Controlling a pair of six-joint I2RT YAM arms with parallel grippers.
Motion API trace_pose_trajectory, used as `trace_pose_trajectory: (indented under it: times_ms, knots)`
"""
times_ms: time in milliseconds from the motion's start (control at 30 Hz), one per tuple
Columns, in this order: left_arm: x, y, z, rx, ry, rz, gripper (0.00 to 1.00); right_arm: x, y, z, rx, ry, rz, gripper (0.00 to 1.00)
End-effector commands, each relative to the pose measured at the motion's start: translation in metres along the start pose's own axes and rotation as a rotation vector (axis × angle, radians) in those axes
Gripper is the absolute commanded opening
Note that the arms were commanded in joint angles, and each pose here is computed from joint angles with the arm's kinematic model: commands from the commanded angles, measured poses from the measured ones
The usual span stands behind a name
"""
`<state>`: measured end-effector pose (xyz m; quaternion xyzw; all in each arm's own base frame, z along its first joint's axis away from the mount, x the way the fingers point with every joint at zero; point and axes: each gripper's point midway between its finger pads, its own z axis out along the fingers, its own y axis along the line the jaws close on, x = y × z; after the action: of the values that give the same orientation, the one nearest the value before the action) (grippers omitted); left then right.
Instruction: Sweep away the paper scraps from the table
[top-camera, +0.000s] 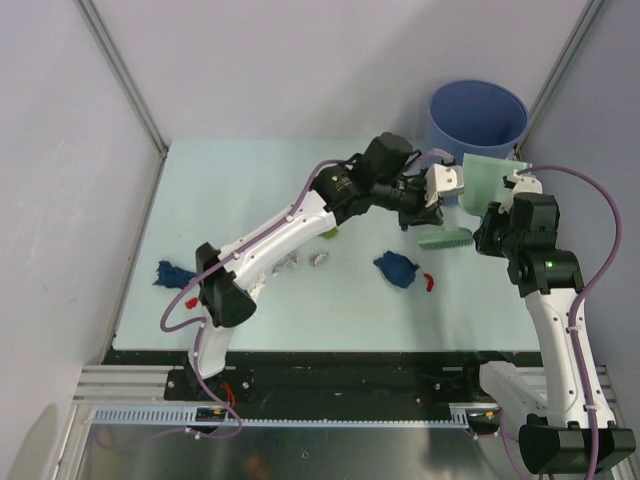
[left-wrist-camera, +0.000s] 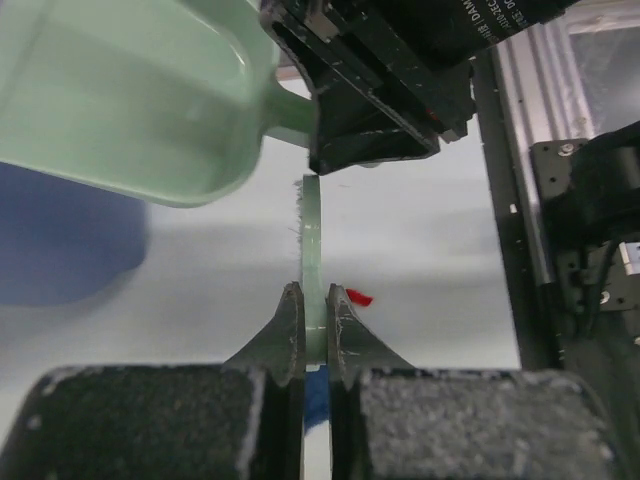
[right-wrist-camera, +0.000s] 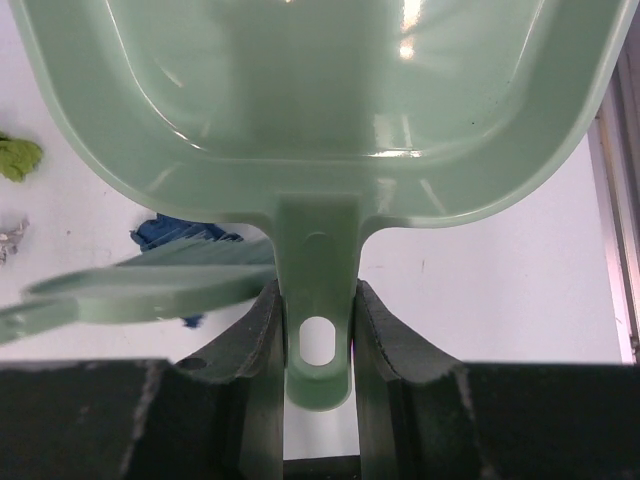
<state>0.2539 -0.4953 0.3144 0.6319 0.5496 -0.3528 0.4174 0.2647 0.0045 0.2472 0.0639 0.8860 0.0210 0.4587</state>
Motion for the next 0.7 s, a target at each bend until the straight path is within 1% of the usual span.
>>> trace_pose_trajectory:
  times_ms: [0, 167, 233, 300, 333, 400, 467, 533, 667]
  knots:
    - [0.017, -0.043, 0.039, 0.147, 0.037, -0.216, 0.00, -0.020, -0.003, -0.012, 0.020, -0.073, -0.005, 0.00]
    - [0.034, -0.068, 0.059, 0.221, 0.073, -0.258, 0.00, -0.019, -0.004, -0.010, 0.024, -0.066, -0.003, 0.00]
    - [0.038, -0.071, 0.068, 0.241, 0.077, -0.304, 0.00, -0.019, -0.004, -0.009, 0.024, -0.064, -0.002, 0.00]
    - [0.048, -0.068, 0.080, 0.226, 0.093, -0.340, 0.00, -0.019, -0.004, -0.008, 0.026, -0.060, -0.004, 0.00]
    - [0.049, -0.063, 0.083, 0.201, 0.097, -0.368, 0.00, -0.018, -0.005, -0.007, 0.030, -0.056, -0.004, 0.00]
    - [0.066, -0.041, 0.093, 0.076, 0.133, -0.402, 0.00, -0.018, -0.005, -0.008, 0.034, -0.059, -0.002, 0.00]
    - [0.080, -0.017, 0.092, -0.045, 0.158, -0.478, 0.00, -0.018, -0.007, -0.009, 0.040, -0.057, 0.000, 0.00]
    - [0.091, 0.004, 0.087, -0.119, 0.160, -0.552, 0.00, -0.016, -0.006, -0.009, 0.039, -0.052, -0.002, 0.00]
    - [0.106, 0.034, 0.072, -0.224, 0.159, -0.588, 0.00, -0.013, -0.005, -0.007, 0.033, -0.036, 0.004, 0.00]
